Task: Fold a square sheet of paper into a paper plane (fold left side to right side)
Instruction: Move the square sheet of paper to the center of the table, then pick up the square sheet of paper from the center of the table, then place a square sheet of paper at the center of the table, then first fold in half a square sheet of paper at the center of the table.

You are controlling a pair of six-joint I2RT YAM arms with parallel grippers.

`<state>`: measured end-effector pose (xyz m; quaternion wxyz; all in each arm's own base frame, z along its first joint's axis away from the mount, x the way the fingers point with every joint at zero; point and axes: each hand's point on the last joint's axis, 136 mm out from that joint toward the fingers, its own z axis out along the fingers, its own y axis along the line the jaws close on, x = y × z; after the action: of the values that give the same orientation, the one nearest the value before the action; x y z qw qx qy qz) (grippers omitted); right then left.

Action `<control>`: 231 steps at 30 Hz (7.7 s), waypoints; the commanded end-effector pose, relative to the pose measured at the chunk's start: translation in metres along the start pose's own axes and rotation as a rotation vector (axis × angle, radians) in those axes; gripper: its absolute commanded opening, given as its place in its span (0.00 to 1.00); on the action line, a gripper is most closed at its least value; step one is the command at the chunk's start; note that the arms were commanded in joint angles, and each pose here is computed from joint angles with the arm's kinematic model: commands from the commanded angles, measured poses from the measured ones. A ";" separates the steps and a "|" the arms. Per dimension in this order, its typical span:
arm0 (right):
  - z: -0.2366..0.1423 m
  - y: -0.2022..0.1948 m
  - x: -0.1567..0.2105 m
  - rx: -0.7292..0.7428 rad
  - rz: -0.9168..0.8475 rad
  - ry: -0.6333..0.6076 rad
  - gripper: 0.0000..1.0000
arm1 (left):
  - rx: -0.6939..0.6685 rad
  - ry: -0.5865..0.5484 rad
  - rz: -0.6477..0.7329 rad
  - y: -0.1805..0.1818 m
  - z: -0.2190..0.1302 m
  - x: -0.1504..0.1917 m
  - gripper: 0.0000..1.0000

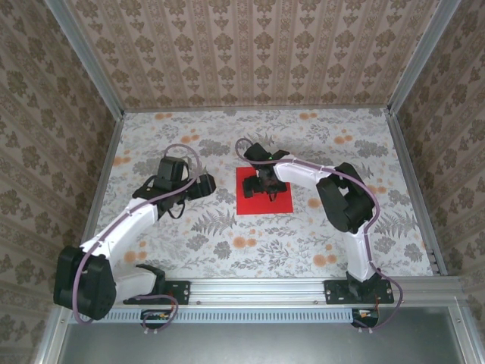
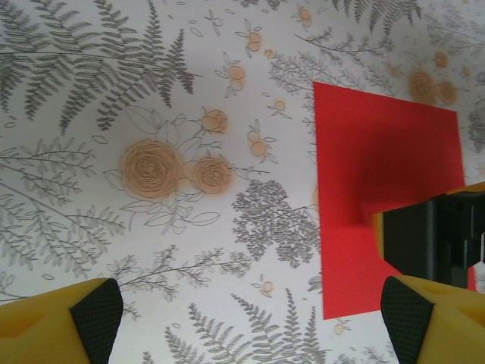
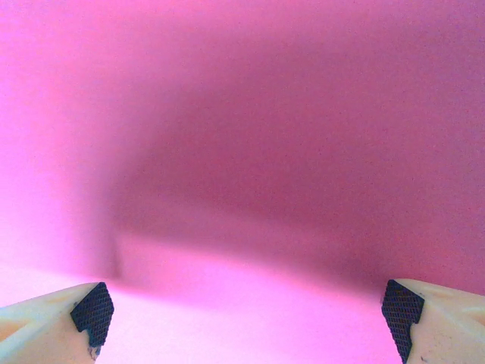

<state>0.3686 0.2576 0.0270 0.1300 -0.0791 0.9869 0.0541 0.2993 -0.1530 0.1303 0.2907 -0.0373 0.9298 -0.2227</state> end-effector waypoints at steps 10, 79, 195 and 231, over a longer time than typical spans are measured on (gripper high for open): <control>-0.066 -0.039 -0.004 -0.041 0.055 -0.123 0.98 | 0.243 0.218 -0.032 -0.062 0.027 0.018 0.77; 0.003 -0.024 -0.004 -0.124 0.123 0.027 0.82 | 0.094 0.541 0.002 -0.085 0.134 0.098 0.34; -0.107 -0.058 0.023 -0.515 0.186 -0.157 0.72 | 0.524 0.397 -0.147 -0.077 0.087 0.067 0.00; 0.009 -0.040 0.064 -0.322 0.252 0.142 0.15 | 0.457 0.426 -0.054 -0.104 0.060 0.067 0.38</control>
<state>0.3267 0.2188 0.0144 0.0645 0.0186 0.9645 0.2554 0.2674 -0.2719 0.0739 0.0690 0.0298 0.9055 -0.4177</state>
